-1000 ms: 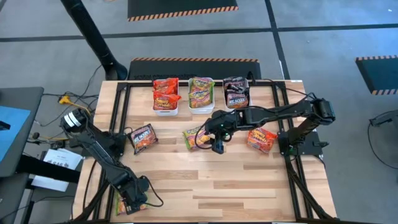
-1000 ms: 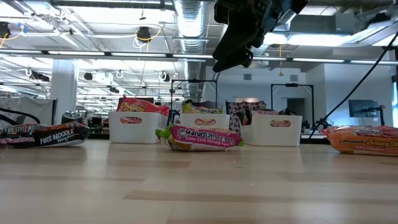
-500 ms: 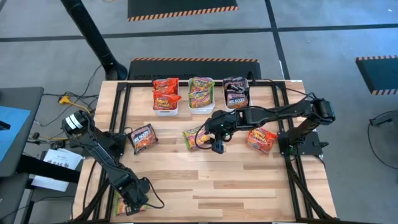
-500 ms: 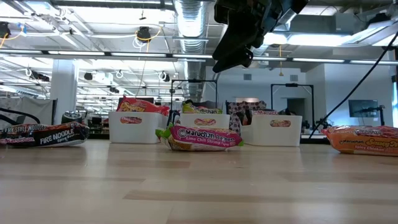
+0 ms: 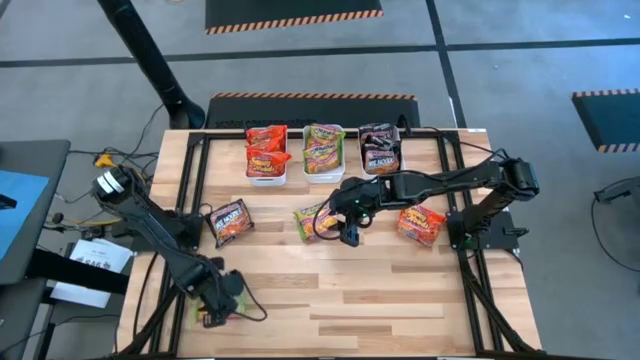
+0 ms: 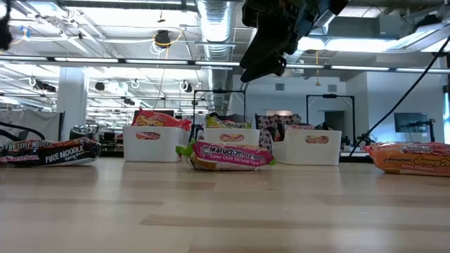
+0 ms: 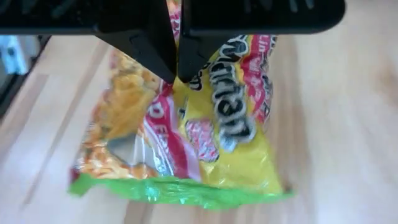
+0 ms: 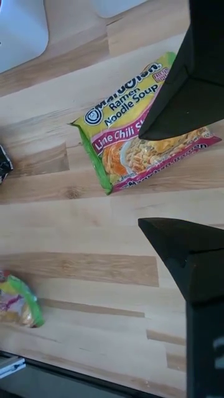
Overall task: Sort Maruchan noodles
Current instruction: Put the bottom green noodle pack into the middle white bin
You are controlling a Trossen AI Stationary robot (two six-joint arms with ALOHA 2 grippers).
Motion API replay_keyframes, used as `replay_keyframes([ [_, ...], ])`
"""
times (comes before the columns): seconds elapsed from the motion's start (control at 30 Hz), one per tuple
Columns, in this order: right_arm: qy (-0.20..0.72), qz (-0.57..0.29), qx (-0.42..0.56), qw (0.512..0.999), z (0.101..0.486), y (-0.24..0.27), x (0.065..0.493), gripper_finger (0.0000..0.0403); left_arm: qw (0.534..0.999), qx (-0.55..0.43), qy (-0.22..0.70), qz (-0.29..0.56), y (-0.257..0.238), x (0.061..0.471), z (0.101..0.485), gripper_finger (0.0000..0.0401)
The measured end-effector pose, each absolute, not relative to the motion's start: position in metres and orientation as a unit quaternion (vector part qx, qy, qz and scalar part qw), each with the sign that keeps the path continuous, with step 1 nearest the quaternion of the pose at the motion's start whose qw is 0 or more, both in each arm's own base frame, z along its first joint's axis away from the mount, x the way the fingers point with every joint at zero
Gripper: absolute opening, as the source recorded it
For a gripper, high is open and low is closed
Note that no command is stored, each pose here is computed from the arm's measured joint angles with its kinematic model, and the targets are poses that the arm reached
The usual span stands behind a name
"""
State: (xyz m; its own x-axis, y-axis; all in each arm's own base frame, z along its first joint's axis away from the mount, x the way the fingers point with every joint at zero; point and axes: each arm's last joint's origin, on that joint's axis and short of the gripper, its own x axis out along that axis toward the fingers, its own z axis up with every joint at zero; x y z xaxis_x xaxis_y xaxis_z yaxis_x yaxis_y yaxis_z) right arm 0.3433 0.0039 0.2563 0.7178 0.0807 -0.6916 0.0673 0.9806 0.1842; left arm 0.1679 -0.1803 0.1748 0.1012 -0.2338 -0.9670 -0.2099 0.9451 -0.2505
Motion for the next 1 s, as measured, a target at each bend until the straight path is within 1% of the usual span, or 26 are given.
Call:
replay_keyframes([
  [0.2, 0.375, 0.003, 0.099, 0.922, 0.256, 0.004, 0.343, 0.024, 0.77, -0.144, 0.621, -0.016, -0.152, 0.185, 0.192, 0.0001],
  [0.47, 0.375, 0.003, 0.1, 0.922, 0.256, 0.004, 0.343, 0.024, 0.784, -0.103, 0.612, -0.013, -0.116, 0.21, 0.19, 0.0],
  [0.6, 0.375, 0.002, 0.102, 0.921, 0.256, 0.004, 0.343, 0.024, 0.801, -0.096, 0.59, -0.01, -0.102, 0.222, 0.191, 0.0],
  [0.8, 0.387, -0.006, 0.185, 0.903, 0.255, 0.006, 0.342, 0.024, 0.821, -0.101, 0.562, -0.012, -0.09, 0.233, 0.193, 0.0],
  [0.9, 0.394, 0.02, 0.228, 0.89, 0.255, 0.013, 0.341, 0.024, 0.828, -0.103, 0.551, -0.016, -0.089, 0.236, 0.195, 0.0],
  [1.0, 0.401, 0.038, 0.251, 0.88, 0.255, 0.022, 0.341, 0.024, 0.835, -0.103, 0.54, -0.022, -0.09, 0.239, 0.196, 0.0],
])
